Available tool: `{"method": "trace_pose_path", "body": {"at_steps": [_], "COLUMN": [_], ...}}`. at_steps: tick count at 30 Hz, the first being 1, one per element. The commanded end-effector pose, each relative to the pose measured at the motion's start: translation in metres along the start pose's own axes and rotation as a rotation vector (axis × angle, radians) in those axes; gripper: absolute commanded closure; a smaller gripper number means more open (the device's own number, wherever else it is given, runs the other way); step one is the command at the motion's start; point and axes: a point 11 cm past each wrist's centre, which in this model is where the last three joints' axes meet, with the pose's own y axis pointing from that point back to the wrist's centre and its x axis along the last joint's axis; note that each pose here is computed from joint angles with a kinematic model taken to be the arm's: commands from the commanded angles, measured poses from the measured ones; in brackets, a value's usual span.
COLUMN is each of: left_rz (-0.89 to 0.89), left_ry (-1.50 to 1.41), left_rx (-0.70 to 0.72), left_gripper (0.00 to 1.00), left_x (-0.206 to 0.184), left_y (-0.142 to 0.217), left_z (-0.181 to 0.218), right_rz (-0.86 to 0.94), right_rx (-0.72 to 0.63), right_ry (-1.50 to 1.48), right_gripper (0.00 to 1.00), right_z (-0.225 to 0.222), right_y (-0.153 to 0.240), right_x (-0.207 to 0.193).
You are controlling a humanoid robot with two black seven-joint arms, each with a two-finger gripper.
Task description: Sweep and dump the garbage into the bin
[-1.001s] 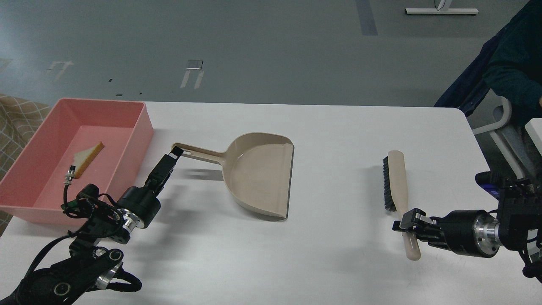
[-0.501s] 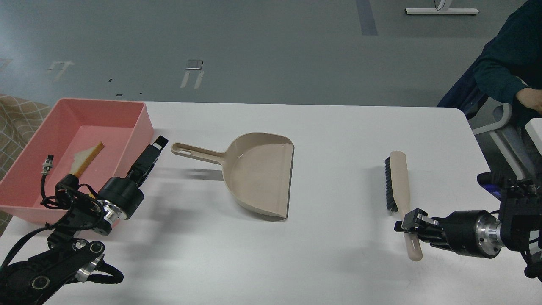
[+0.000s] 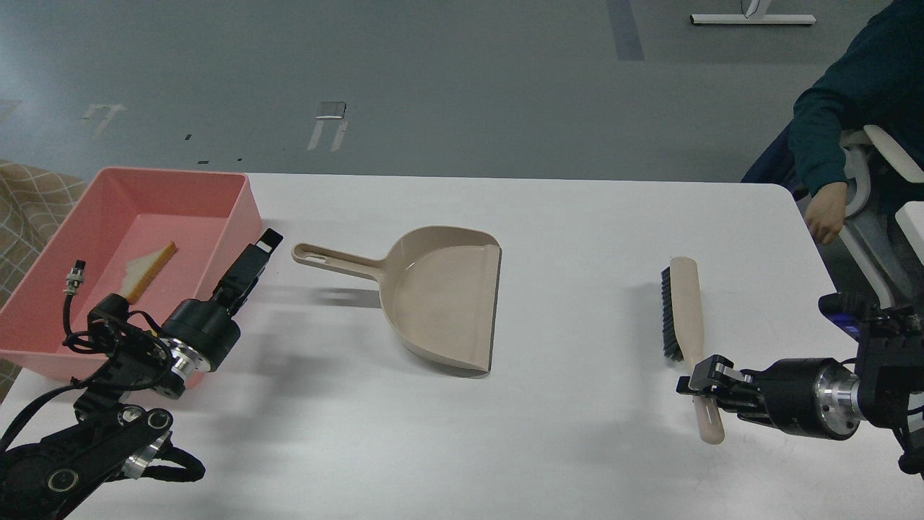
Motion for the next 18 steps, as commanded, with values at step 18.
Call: {"method": "trace_pose_path", "body": {"at_steps": [18], "left_rz": [-0.01], "left_ry": [-0.012], "left_rx": [-0.037], "left_gripper": [0.03], "left_x": [0.022], "left_y": [-0.002], "left_z": [0.014], "right_rz": [-0.008], "right_rx": [-0.041], "right_ry": [-0.001], "right_gripper": [1.0], "right_z": [0.006], "right_y": [0.0], "right_x": [-0.002]}}
